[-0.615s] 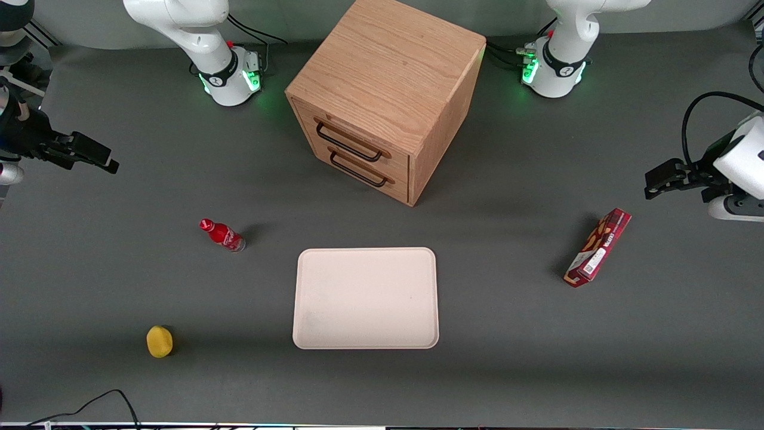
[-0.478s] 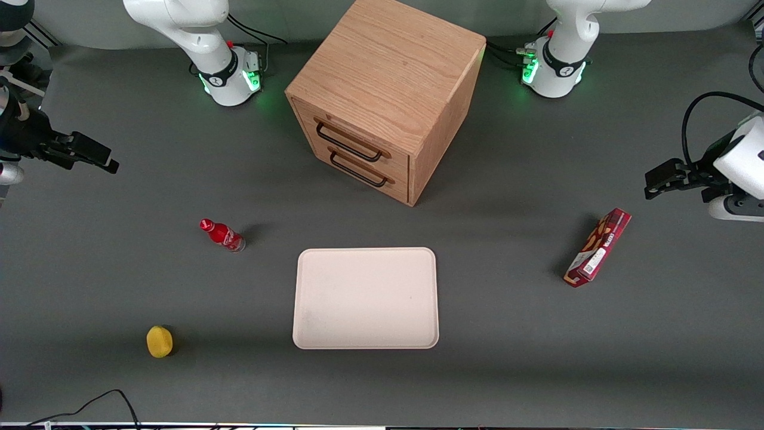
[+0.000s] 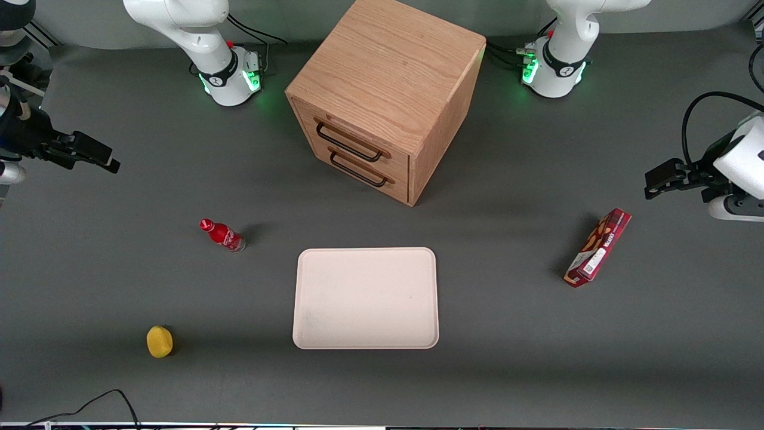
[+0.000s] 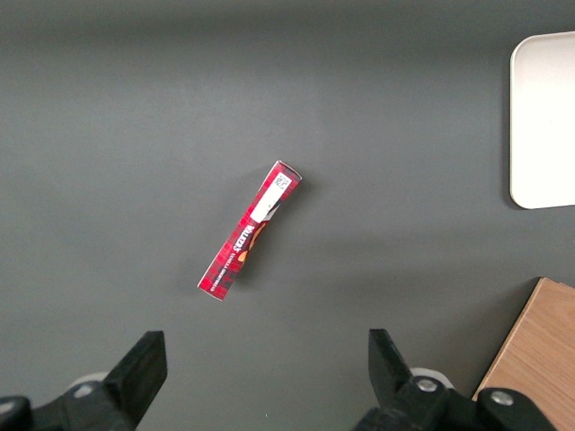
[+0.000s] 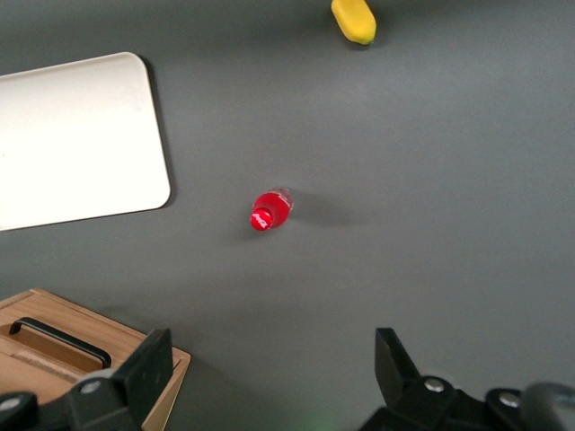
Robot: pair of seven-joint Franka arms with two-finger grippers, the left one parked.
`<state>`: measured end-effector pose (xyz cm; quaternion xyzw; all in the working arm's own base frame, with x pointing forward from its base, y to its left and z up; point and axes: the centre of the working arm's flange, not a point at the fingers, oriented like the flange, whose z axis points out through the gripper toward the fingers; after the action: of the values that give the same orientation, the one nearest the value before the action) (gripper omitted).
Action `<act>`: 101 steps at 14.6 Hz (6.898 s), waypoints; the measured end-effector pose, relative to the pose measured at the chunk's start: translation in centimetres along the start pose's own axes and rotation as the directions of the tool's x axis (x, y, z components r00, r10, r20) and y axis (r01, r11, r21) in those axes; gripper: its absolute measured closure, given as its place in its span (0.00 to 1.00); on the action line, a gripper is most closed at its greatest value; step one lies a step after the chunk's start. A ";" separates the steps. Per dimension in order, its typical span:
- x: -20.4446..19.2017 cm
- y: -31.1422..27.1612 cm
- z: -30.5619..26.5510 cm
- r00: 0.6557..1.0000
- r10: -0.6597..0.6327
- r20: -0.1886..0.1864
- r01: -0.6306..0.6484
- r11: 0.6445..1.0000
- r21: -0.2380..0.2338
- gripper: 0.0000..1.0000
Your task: Open upper drawer
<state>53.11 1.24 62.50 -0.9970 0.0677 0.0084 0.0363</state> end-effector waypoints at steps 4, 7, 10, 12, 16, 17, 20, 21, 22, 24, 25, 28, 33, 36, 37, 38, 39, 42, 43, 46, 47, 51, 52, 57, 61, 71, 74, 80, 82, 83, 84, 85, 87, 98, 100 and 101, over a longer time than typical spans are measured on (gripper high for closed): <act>-0.2 -3.6 0.9 0.978 -0.209 0.016 0.209 0.978 0.015 0.00; 0.6 -6.4 3.5 0.920 -0.391 0.042 0.382 0.913 0.143 0.00; 1.5 -10.7 6.5 0.817 -0.575 0.041 0.553 0.803 0.222 0.00; 1.1 -14.9 7.6 0.767 -0.640 0.034 0.618 0.752 0.228 0.00; -0.4 -21.2 10.0 0.683 -0.730 0.025 0.705 0.668 0.241 0.00; -0.6 -22.2 10.9 0.660 -0.750 0.033 0.721 0.646 0.251 0.00; -0.9 -24.0 14.1 0.615 -0.785 0.074 0.738 0.607 0.296 0.00; -1.0 -24.5 14.7 0.606 -0.791 0.083 0.740 0.599 0.305 0.00; -1.1 -24.7 14.9 0.601 -0.795 0.087 0.742 0.595 0.309 0.00; -1.3 -24.9 14.7 0.597 -0.798 0.086 0.745 0.591 0.310 0.00; -1.5 -25.2 14.6 0.591 -0.802 0.085 0.749 0.585 0.312 0.00; -2.5 -26.3 14.7 0.565 -0.819 0.098 0.760 0.563 0.324 0.00; -4.0 -28.0 15.2 0.533 -0.840 0.106 0.777 0.535 0.333 0.00; -5.4 -29.6 16.8 0.506 -0.855 0.113 0.788 0.511 0.344 0.00; -5.9 -30.1 17.4 0.499 -0.860 0.111 0.792 0.504 0.345 0.00; -6.2 -30.5 17.9 0.494 -0.863 0.109 0.795 0.499 0.346 0.00; -6.6 -30.9 18.4 0.489 -0.866 0.106 0.798 0.494 0.346 0.00; -7.2 -31.5 19.3 0.482 -0.870 0.103 0.802 0.486 0.348 0.00; -7.3 -31.6 19.4 0.479 -0.872 0.105 0.803 0.483 0.349 0.00; -8.3 -32.5 20.4 0.468 -0.878 0.105 0.810 0.473 0.347 0.00; -8.6 -32.7 20.7 0.467 -0.878 0.105 0.811 0.472 0.346 0.00; -9.4 -33.4 21.6 0.458 -0.883 0.104 0.816 0.464 0.344 0.00; -9.7 -33.8 21.7 0.455 -0.885 0.101 0.819 0.460 0.343 0.00; -10.5 -35.0 22.8 0.444 -0.891 0.098 0.825 0.449 0.344 0.00; -10.5 -35.1 23.0 0.444 -0.891 0.098 0.826 0.449 0.342 0.00; -9.7 -35.0 24.5 0.442 -0.891 0.102 0.833 0.450 0.322 0.00; -9.5 -34.9 25.1 0.435 -0.894 0.111 0.840 0.447 0.308 0.00; -9.2 -35.0 25.9 0.437 -0.893 0.110 0.839 0.449 0.308 0.00; -9.2 -35.0 26.2 0.437 -0.893 0.112 0.838 0.449 0.309 0.00; -9.2 -35.1 26.3 0.437 -0.893 0.112 0.838 0.449 0.310 0.00; -9.2 -35.1 26.5 0.437 -0.893 0.112 0.838 0.449 0.310 0.00; -9.2 -35.2 26.7 0.436 -0.893 0.111 0.838 0.448 0.311 0.00; -9.2 -35.3 27.0 0.432 -0.895 0.113 0.841 0.445 0.307 0.00; -7.4 -34.4 28.0 0.430 -0.895 0.119 0.859 0.446 0.252 0.00; -6.6 -34.2 27.9 0.438 -0.892 0.113 0.857 0.452 0.248 0.00; -6.4 -34.1 27.8 0.440 -0.891 0.112 0.857 0.454 0.244 0.00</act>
<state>51.08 37.83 37.32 -0.8740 -0.4616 0.0953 0.1180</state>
